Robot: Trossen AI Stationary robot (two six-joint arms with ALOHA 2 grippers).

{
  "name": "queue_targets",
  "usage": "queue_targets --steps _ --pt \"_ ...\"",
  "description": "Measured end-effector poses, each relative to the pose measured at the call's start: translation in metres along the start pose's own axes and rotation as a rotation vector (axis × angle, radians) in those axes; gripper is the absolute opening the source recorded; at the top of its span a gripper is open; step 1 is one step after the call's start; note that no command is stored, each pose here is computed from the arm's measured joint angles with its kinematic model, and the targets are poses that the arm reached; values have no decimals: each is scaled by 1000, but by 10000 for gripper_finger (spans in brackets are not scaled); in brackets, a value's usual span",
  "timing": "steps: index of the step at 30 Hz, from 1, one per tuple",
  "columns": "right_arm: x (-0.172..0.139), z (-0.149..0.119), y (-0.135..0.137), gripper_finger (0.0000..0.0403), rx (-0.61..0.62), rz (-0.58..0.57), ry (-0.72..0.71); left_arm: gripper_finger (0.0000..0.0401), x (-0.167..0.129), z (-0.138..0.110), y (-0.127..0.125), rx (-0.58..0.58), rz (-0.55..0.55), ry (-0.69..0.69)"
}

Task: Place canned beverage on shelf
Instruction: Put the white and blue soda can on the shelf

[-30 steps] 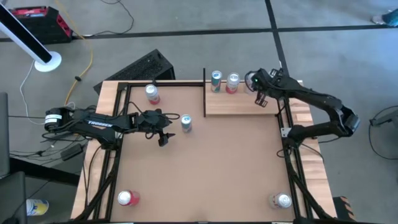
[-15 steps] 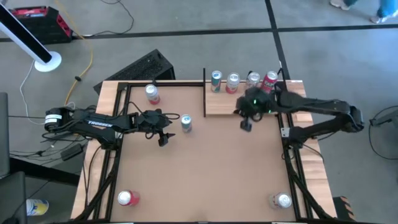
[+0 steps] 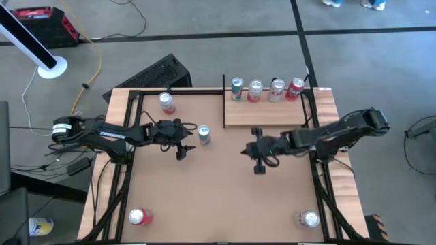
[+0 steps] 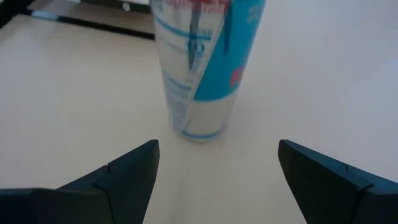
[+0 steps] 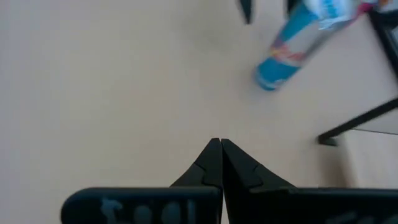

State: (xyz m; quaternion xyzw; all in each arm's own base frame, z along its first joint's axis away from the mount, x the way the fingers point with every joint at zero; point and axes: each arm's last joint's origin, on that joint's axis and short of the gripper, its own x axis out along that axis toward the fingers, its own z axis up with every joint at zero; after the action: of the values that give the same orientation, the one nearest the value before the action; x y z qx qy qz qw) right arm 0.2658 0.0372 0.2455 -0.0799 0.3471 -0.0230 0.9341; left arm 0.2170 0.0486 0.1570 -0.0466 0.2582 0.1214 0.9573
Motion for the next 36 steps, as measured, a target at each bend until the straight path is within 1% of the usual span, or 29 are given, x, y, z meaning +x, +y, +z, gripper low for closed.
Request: queue_targets --steps 3,7,10,13,16,21,25,27,32,36 --pt "4 -14 15 21 -35 23 1 314 7 -1 -1 13 -21 -12" --pt "6 -33 25 21 -56 47 -4 314 13 2 -1 41 -32 -69" --pt "9 -48 28 21 -45 55 -3 314 12 8 -1 70 -8 -124" --pt "12 -64 28 21 -13 53 -13 314 11 15 0 91 33 -148" --pt "14 -78 27 21 -31 45 7 314 11 23 0 101 33 -170" --pt "13 -76 21 21 -1 29 -13 314 12 43 -2 104 -4 -230" --pt "13 -76 21 21 1 30 -15 314 11 52 -3 106 -8 -254" --pt "13 -76 21 21 1 37 -15 314 11 53 -3 106 -7 -248" --pt "13 -76 21 21 1 38 -15 314 13 50 -2 125 38 -218" --pt "13 -76 21 21 1 38 -16 314 16 49 -2 150 37 -220"
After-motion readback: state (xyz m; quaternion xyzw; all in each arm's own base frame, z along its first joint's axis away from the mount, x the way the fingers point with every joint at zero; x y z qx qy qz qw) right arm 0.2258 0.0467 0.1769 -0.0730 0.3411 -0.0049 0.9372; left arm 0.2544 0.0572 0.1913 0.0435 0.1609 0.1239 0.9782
